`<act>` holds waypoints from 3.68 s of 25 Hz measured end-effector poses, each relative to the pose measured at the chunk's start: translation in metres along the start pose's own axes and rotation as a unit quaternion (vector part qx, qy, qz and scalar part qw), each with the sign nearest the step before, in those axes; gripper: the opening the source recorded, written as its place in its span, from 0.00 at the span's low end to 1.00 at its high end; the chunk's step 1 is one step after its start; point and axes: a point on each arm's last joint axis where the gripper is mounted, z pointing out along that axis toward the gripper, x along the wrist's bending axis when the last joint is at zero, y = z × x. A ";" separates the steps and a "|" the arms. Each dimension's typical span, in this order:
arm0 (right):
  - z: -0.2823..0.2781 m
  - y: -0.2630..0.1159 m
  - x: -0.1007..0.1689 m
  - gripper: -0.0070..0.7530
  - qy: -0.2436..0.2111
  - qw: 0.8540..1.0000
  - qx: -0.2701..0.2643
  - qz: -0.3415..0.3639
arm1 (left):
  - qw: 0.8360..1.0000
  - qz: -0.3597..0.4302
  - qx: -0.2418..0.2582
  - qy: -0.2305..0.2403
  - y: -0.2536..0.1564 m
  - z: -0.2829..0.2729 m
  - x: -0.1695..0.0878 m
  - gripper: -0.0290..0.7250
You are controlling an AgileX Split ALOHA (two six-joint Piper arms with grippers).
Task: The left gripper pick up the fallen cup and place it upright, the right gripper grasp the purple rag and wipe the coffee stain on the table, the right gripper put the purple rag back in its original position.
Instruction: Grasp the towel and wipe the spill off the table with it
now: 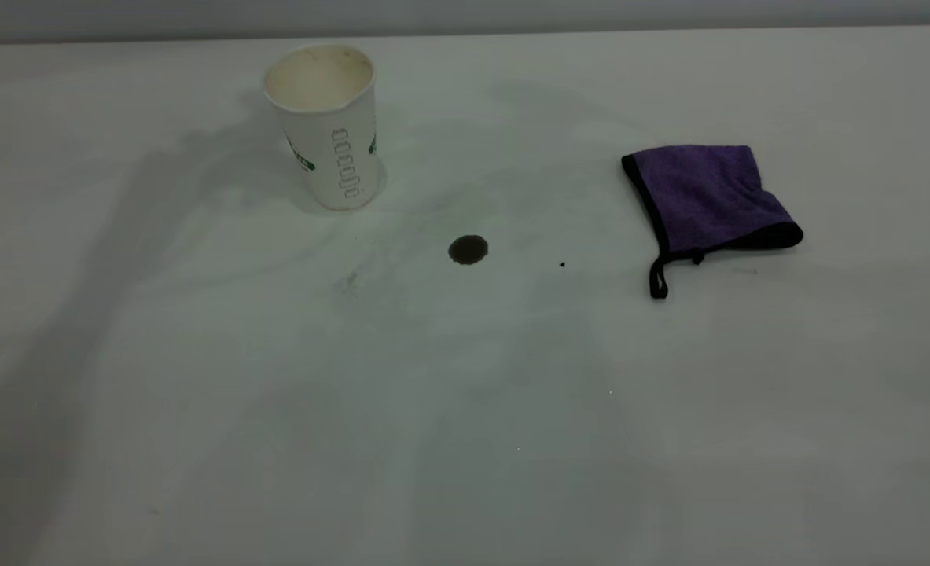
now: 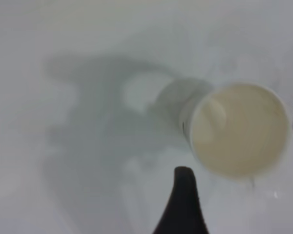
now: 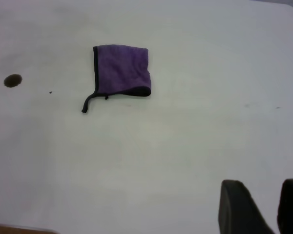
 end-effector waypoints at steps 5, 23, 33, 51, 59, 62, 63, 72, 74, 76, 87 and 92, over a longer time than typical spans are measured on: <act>0.000 0.000 0.000 0.32 0.000 1.000 0.000 0.000 | 0.998 -0.003 -0.053 0.044 -0.006 -0.094 -0.013 0.83; 0.000 0.000 0.000 0.32 0.000 1.000 0.000 0.000 | 0.994 -0.071 -0.032 0.074 -0.169 -0.188 -0.074 0.46; 0.000 0.000 0.000 0.32 0.000 1.000 0.000 0.000 | 0.991 -0.116 -0.008 0.066 -0.300 -0.167 -0.114 0.42; 0.000 0.000 0.000 0.32 0.001 1.000 0.000 0.000 | 0.950 -0.169 -0.217 0.147 -0.425 -0.150 -0.153 0.42; 0.000 0.000 0.000 0.32 0.001 1.000 0.000 0.000 | 0.938 -0.160 -0.264 0.159 -0.438 -0.152 -0.160 0.42; 0.000 0.000 0.000 0.32 0.001 1.000 0.000 0.000 | 0.937 -0.160 -0.264 0.160 -0.438 -0.152 -0.159 0.42; 0.000 0.000 0.000 0.32 0.001 1.000 0.000 0.000 | 0.937 -0.160 -0.264 0.160 -0.438 -0.152 -0.159 0.42; 0.000 0.000 0.000 0.32 0.001 1.000 0.000 0.000 | 0.937 -0.160 -0.263 0.164 -0.439 -0.152 -0.159 0.42; 0.000 0.000 0.000 0.32 0.001 1.000 0.000 0.000 | 0.937 -0.160 -0.263 0.164 -0.439 -0.152 -0.159 0.42; 0.000 0.000 0.000 0.32 0.001 1.000 0.000 0.000 | 0.937 -0.160 -0.263 0.164 -0.439 -0.152 -0.159 0.42; 0.000 0.000 0.000 0.32 0.001 1.000 0.000 0.000 | 0.937 -0.160 -0.263 0.164 -0.439 -0.152 -0.159 0.42; 0.000 0.000 0.000 0.32 -0.002 1.000 0.000 -0.001 | 0.937 -0.160 -0.263 0.164 -0.439 -0.152 -0.159 0.42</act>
